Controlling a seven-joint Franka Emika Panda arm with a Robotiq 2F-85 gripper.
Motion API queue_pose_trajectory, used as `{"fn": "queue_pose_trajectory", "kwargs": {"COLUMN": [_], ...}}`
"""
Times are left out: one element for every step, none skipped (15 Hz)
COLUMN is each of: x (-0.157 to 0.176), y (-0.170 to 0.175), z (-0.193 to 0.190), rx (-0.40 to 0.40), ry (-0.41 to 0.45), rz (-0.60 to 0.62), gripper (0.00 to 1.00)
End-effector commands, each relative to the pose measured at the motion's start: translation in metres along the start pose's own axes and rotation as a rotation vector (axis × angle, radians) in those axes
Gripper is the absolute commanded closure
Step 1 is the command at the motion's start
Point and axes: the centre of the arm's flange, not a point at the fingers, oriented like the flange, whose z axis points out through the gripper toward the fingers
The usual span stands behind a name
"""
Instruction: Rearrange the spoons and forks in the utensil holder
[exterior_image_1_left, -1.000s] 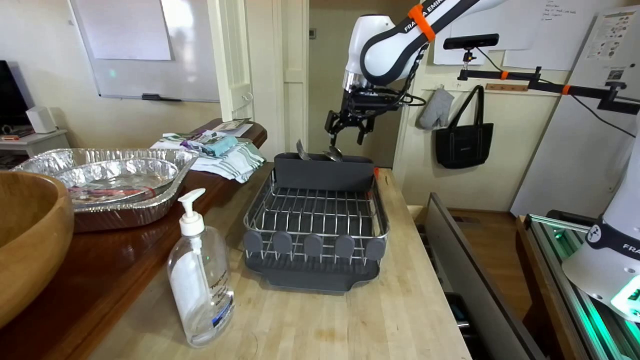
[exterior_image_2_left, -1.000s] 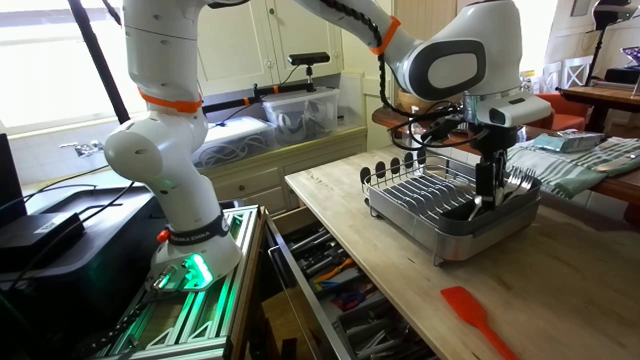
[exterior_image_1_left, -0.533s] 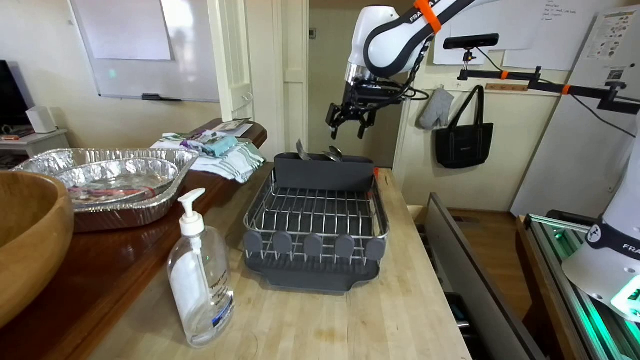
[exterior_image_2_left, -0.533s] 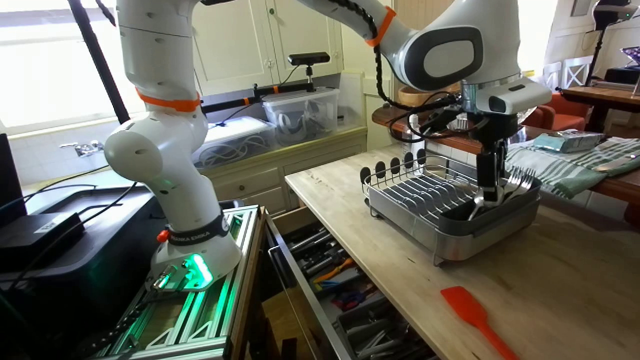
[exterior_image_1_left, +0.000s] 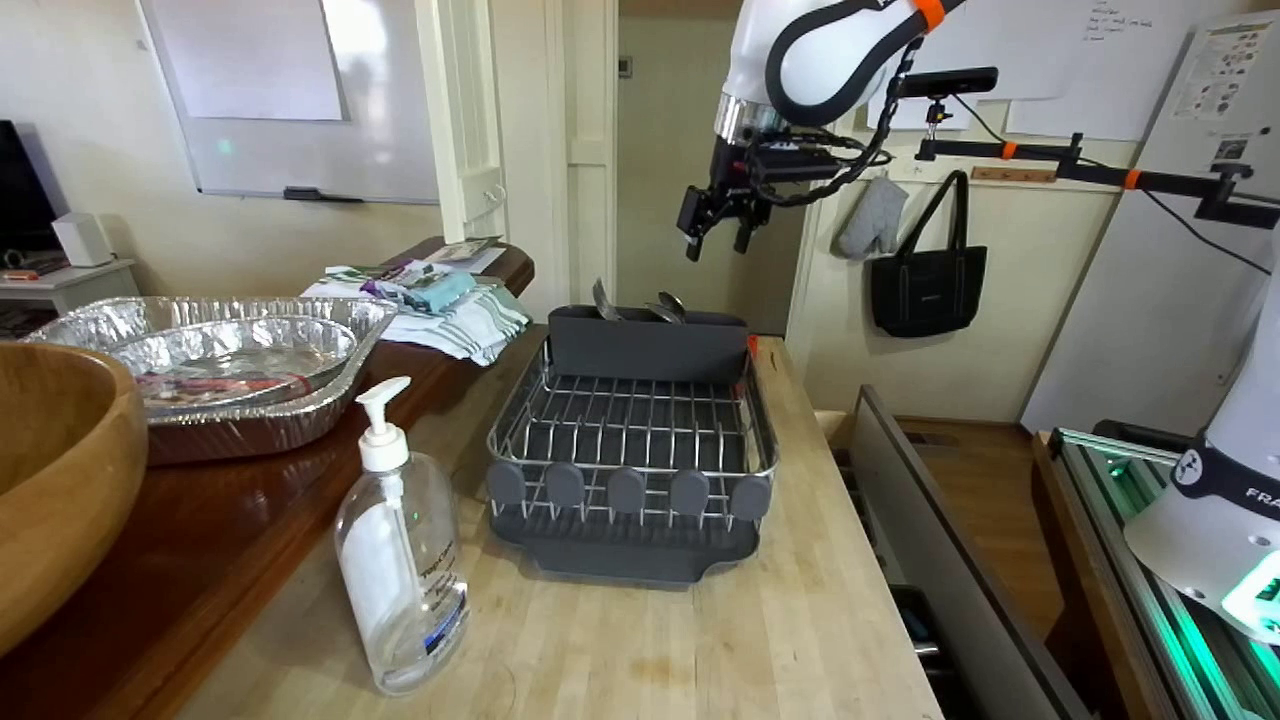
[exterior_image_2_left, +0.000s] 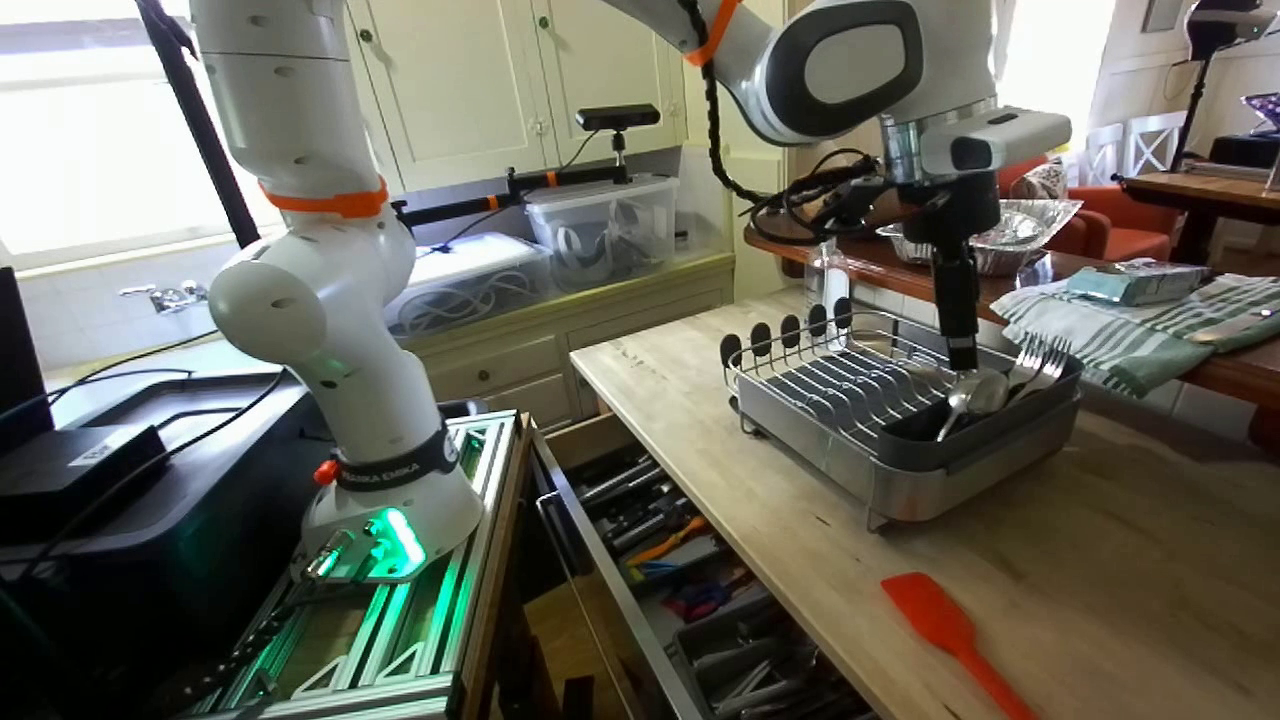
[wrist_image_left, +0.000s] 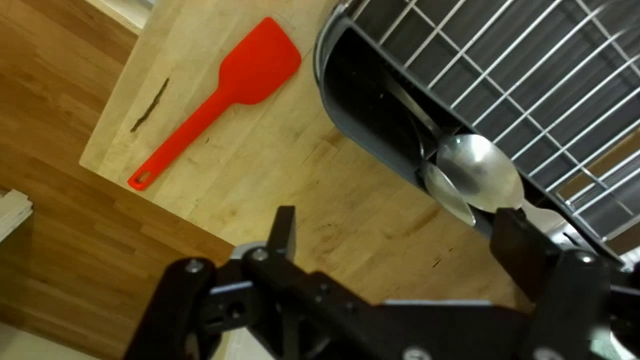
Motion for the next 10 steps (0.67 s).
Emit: {"fn": "queue_pose_trajectory", "kwargs": {"x": [-0.029,-0.032,-0.035,-0.039,-0.042,-0.045,-0.028,-0.031,-0.033,-0.034], "y": [0.009,0.01,0.011,0.011,0.011,0.01,0.005,0.005,0.005,0.005], "z": [-0.026,-0.031,-0.036,-0.04,-0.045,-0.048,-0.038,-0.042,-0.044,-0.045], "rx": [-0.044,-0.051,-0.05,-0.049,-0.048,-0.054,-0.037,-0.038,-0.038,-0.037], "ry": [-0.015,-0.02,-0.026,-0.033,-0.034,-0.037,-0.022,-0.025,-0.024,-0.024], "rz": [-0.12,-0.146,-0.173,-0.192,-0.204,-0.201,-0.172,-0.177,-0.18,-0.182], "gripper": [0.0,0.0,0.0,0.0,0.0,0.0,0.0,0.0,0.0,0.0]}}
